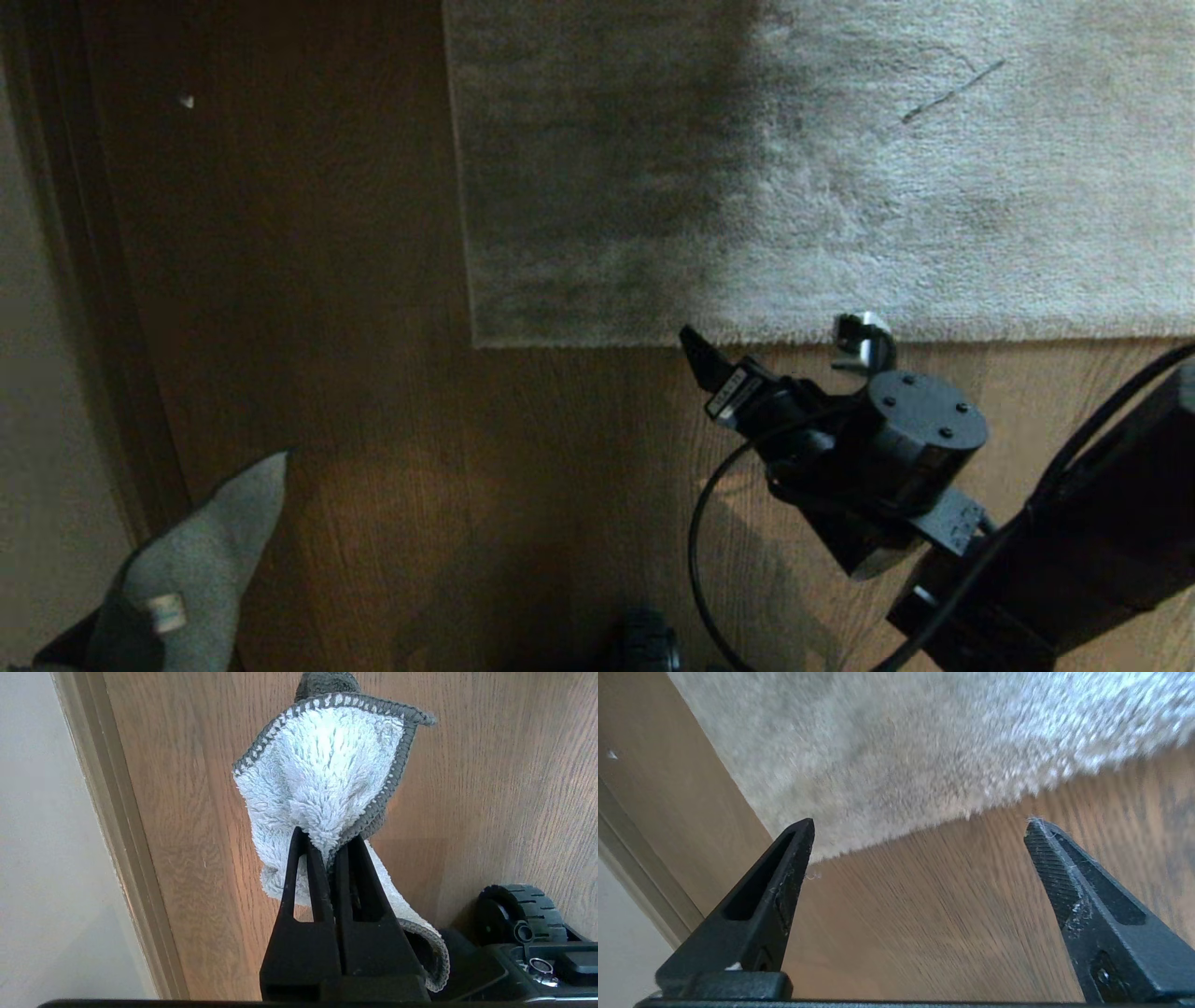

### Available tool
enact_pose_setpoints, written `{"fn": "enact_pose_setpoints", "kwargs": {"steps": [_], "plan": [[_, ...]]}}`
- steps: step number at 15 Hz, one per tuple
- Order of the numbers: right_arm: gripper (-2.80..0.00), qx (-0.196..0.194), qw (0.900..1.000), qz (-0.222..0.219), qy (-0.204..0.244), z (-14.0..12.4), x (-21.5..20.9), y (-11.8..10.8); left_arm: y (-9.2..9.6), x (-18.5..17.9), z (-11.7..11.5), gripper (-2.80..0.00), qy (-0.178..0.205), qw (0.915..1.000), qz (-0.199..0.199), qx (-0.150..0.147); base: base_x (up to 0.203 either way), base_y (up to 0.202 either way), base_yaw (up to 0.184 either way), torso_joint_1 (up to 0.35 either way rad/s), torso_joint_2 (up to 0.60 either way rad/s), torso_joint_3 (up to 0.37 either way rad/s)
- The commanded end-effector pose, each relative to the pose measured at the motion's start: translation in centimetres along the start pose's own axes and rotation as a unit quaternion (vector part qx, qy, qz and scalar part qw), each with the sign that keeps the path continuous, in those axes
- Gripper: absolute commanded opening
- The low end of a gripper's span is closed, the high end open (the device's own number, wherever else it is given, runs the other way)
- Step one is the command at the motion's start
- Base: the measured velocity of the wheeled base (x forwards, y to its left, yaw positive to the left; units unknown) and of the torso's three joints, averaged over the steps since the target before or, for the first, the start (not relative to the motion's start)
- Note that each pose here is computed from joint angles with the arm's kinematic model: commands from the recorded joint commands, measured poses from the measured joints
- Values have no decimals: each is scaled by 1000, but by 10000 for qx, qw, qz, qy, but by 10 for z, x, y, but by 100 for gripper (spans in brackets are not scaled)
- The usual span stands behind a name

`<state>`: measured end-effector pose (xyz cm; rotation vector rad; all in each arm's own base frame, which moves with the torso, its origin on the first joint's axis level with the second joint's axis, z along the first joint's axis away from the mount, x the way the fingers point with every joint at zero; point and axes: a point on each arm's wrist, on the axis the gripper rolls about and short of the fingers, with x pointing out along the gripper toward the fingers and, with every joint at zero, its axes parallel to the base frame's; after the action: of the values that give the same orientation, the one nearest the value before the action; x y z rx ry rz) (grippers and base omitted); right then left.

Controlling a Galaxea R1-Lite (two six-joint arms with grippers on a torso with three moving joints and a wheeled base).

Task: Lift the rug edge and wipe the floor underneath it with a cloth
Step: Lift up the carpet

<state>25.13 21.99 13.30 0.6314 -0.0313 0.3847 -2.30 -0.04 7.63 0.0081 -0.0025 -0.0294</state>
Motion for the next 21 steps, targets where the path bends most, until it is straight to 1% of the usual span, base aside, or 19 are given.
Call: {"fn": "enact_pose_setpoints", "kwargs": {"steps": [1, 3, 6, 21], "plan": [[0, 112, 9998, 123, -128, -7, 3, 7, 0, 0, 0, -280, -3, 10000, 1, -2, 0, 0, 0, 0, 0, 0], [0, 106, 9998, 145, -17, -19, 2, 12, 0, 0, 0, -280, 3, 10000, 1, -2, 0, 0, 0, 0, 0, 0], [0, 130, 9996, 245, 36, -27, 3, 19, 0, 0, 0, -280, -4, 10000, 1, -2, 0, 0, 0, 0, 0, 0], [0, 104, 9996, 237, 69, -46, 18, 18, 0, 0, 0, -280, -4, 10000, 1, -2, 0, 0, 0, 0, 0, 0]]}}
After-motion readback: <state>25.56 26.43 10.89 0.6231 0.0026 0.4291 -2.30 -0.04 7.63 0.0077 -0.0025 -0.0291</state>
